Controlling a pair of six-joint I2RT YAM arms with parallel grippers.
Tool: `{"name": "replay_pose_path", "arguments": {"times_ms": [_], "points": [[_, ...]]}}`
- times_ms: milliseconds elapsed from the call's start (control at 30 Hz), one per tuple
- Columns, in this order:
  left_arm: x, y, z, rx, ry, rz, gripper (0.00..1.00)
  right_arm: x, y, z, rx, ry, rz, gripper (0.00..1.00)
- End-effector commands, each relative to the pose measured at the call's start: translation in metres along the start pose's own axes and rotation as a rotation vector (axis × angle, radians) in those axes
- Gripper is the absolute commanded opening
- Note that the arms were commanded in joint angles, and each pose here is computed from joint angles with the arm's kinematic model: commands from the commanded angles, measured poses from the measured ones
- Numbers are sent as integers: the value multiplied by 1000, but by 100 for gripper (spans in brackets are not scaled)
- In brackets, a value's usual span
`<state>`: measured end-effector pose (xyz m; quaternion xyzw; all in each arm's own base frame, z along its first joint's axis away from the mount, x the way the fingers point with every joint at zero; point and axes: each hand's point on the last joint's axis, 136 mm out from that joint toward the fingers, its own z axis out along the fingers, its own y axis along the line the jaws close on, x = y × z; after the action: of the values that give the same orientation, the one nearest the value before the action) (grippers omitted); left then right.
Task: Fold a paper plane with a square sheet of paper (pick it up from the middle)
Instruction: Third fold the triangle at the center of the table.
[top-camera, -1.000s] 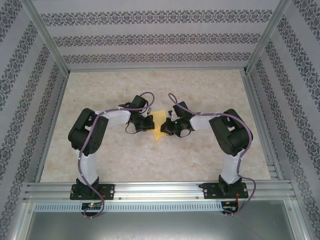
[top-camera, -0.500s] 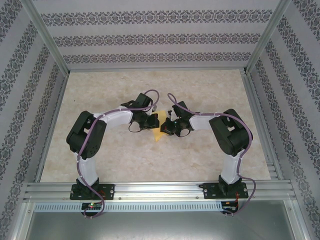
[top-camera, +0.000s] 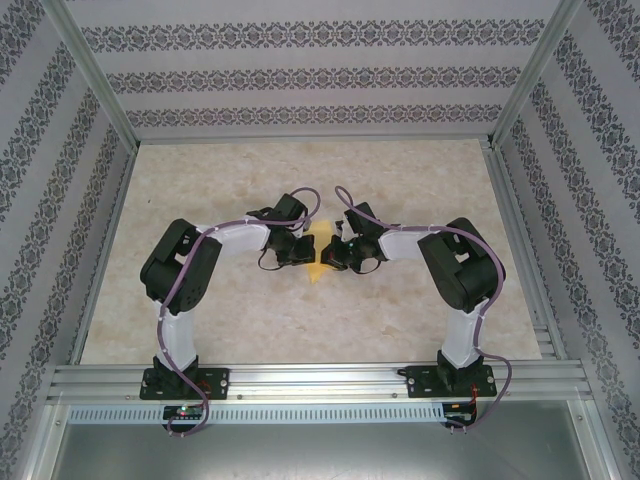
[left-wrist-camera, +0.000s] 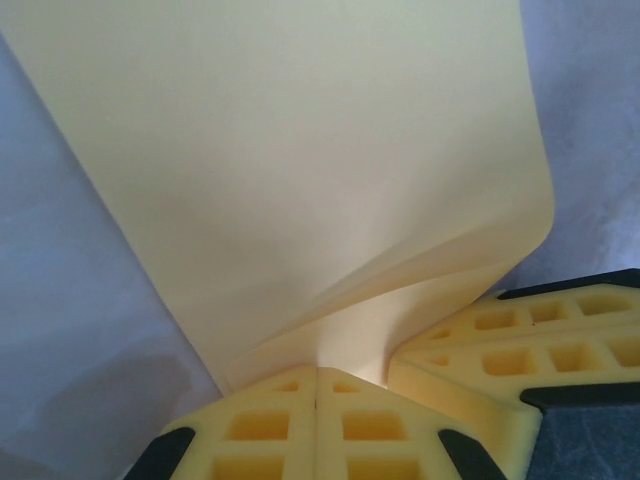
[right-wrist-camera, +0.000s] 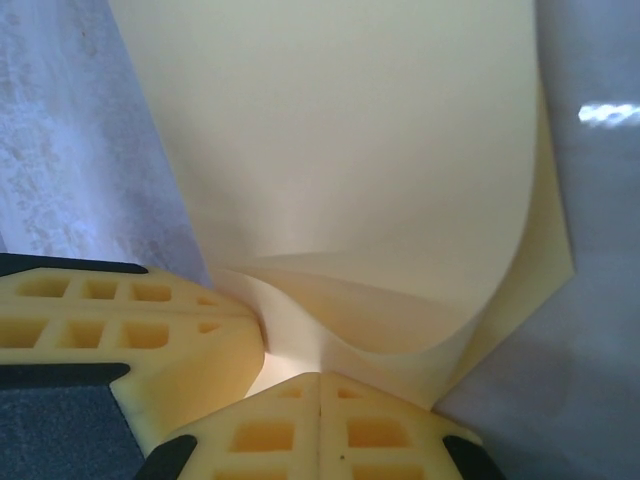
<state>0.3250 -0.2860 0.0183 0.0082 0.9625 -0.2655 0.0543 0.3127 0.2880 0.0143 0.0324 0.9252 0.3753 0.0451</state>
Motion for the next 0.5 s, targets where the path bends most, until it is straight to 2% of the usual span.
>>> {"name": "replay_pose_path", "arguments": {"times_ms": [0,133,300,467], "points": [[20,26,12,-83,39,-38,0,-11,13,-8,-39,-59,-67,1],[25,33,14,-97,39,-51,0,-4,36,-17,-97,-76,-114,2],[28,40,17,-111,21,-72,0,28,33,-3,-89,-45,-79,1],[30,43,20,-108,17,-87,0,42,29,4,-99,-29,-50,1]]}}
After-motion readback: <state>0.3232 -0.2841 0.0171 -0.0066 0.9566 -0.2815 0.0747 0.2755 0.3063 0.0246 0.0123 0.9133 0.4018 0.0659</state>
